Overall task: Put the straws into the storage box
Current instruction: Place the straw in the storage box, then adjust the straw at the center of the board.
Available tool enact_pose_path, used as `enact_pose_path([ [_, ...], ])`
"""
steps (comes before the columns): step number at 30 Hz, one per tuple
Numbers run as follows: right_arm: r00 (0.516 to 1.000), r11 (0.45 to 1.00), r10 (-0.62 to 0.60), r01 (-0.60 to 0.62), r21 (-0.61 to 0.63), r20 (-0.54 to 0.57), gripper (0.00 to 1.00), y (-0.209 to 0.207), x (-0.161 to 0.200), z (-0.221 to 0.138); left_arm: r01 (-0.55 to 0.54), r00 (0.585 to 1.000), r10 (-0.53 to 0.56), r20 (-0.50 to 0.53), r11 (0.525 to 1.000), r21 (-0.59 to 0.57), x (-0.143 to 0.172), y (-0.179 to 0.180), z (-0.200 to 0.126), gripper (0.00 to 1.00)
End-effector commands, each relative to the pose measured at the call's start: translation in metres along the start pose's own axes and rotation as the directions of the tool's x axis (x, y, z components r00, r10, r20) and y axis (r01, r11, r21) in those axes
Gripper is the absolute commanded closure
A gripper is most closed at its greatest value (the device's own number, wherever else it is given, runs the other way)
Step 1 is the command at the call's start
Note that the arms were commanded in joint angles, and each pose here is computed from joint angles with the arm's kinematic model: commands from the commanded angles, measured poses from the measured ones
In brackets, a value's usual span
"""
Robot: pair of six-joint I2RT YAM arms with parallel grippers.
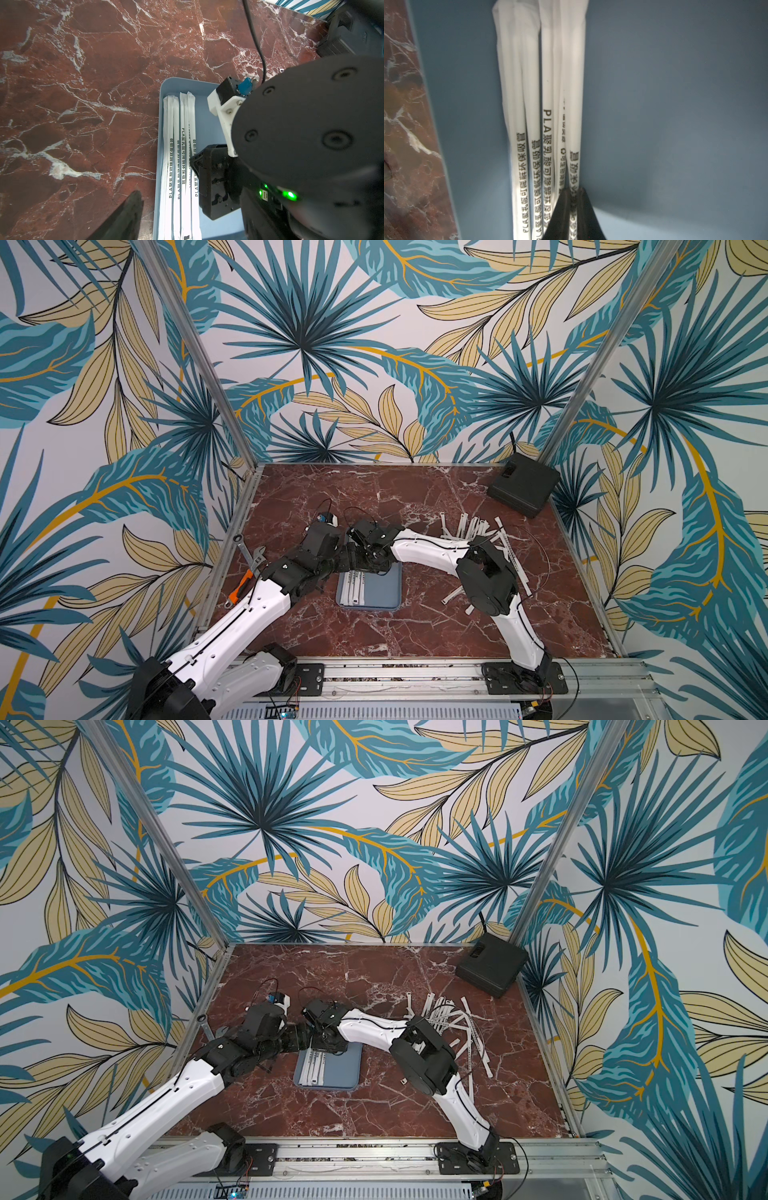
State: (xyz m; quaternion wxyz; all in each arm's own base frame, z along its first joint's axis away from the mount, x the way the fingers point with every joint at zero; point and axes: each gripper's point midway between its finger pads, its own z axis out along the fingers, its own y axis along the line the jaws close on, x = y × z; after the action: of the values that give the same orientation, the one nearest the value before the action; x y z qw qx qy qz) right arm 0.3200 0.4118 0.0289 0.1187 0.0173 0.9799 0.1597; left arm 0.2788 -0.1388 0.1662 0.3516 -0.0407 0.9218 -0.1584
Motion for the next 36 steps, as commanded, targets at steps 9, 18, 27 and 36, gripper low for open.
enact_pose_path([
  [9,0.999,0.998,-0.015,0.017,-0.062,0.035,0.68,-0.003,-0.003,-0.077,-0.037,0.999,0.037,0.033,0.999,-0.005,-0.014,-0.003,-0.009,0.21],
  [18,0.984,0.959,0.117,-0.146,0.241,0.132,0.6,-0.189,-0.019,-0.124,-0.17,0.985,0.169,0.014,0.983,0.064,-0.006,-0.067,0.007,0.21],
  [27,0.961,0.858,0.166,-0.252,0.447,0.223,0.31,-0.295,-0.054,-0.138,-0.279,0.942,0.308,-0.13,0.939,0.2,0.046,-0.14,0.049,0.21],
  [36,0.984,0.878,0.152,-0.175,0.445,0.087,0.4,-0.3,-0.06,-0.092,-0.299,0.935,0.323,-0.142,0.939,0.171,0.054,-0.132,0.053,0.2],
])
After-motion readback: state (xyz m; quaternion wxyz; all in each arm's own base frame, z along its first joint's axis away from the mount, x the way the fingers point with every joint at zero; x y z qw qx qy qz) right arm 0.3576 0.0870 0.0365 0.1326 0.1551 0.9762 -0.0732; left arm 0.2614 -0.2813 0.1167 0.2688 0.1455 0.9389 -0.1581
